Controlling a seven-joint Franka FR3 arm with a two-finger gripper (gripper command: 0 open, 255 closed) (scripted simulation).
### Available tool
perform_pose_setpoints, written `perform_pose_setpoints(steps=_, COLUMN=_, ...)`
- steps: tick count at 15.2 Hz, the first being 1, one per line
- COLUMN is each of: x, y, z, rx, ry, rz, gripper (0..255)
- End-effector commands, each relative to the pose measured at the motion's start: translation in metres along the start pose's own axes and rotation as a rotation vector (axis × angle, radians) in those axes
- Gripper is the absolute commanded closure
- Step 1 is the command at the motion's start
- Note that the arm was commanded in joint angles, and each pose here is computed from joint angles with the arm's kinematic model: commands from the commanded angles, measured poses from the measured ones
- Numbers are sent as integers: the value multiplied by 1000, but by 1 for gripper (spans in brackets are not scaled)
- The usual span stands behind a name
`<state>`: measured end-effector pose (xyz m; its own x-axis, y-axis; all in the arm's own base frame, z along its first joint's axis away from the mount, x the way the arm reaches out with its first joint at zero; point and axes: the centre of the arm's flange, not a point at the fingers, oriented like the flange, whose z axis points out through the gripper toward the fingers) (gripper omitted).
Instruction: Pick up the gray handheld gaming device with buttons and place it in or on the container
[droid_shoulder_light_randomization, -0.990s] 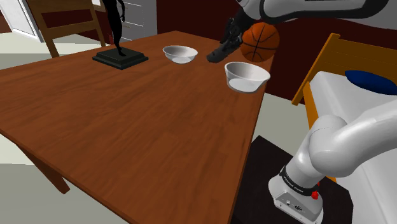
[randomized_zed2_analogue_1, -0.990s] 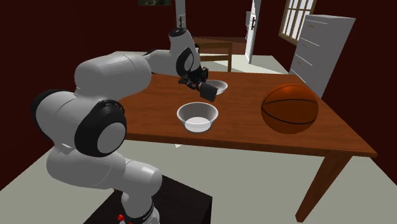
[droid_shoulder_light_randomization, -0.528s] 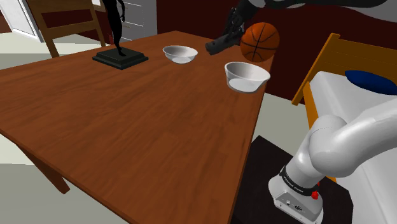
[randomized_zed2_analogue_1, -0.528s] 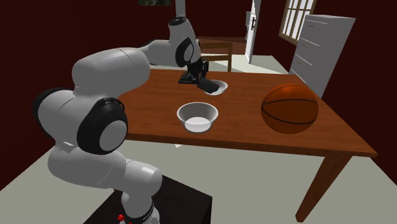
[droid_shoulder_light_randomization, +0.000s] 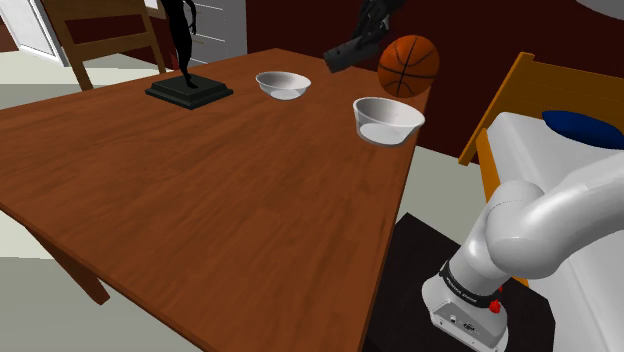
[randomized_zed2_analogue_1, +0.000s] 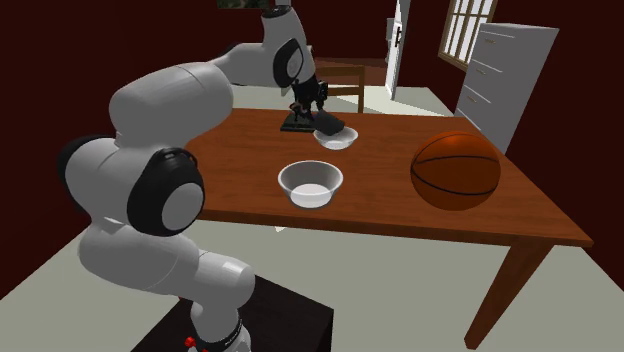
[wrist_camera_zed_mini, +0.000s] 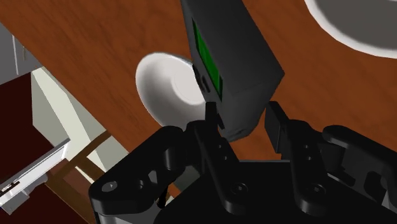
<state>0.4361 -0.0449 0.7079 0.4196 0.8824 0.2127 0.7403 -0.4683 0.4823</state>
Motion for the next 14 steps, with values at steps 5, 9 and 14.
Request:
perform_pose_setpoints(steps=5, x=-13, y=-18, z=-39, rx=0, ry=0, rz=0, gripper=255)
perform_pose_setpoints(steps=9, x=-32, y=-49, z=-77, rx=0, ry=0, rz=0, gripper=255)
perform_pose_setpoints(steps=14, x=-51, y=-82, z=-110, rx=0, ry=0, rz=0, gripper=255)
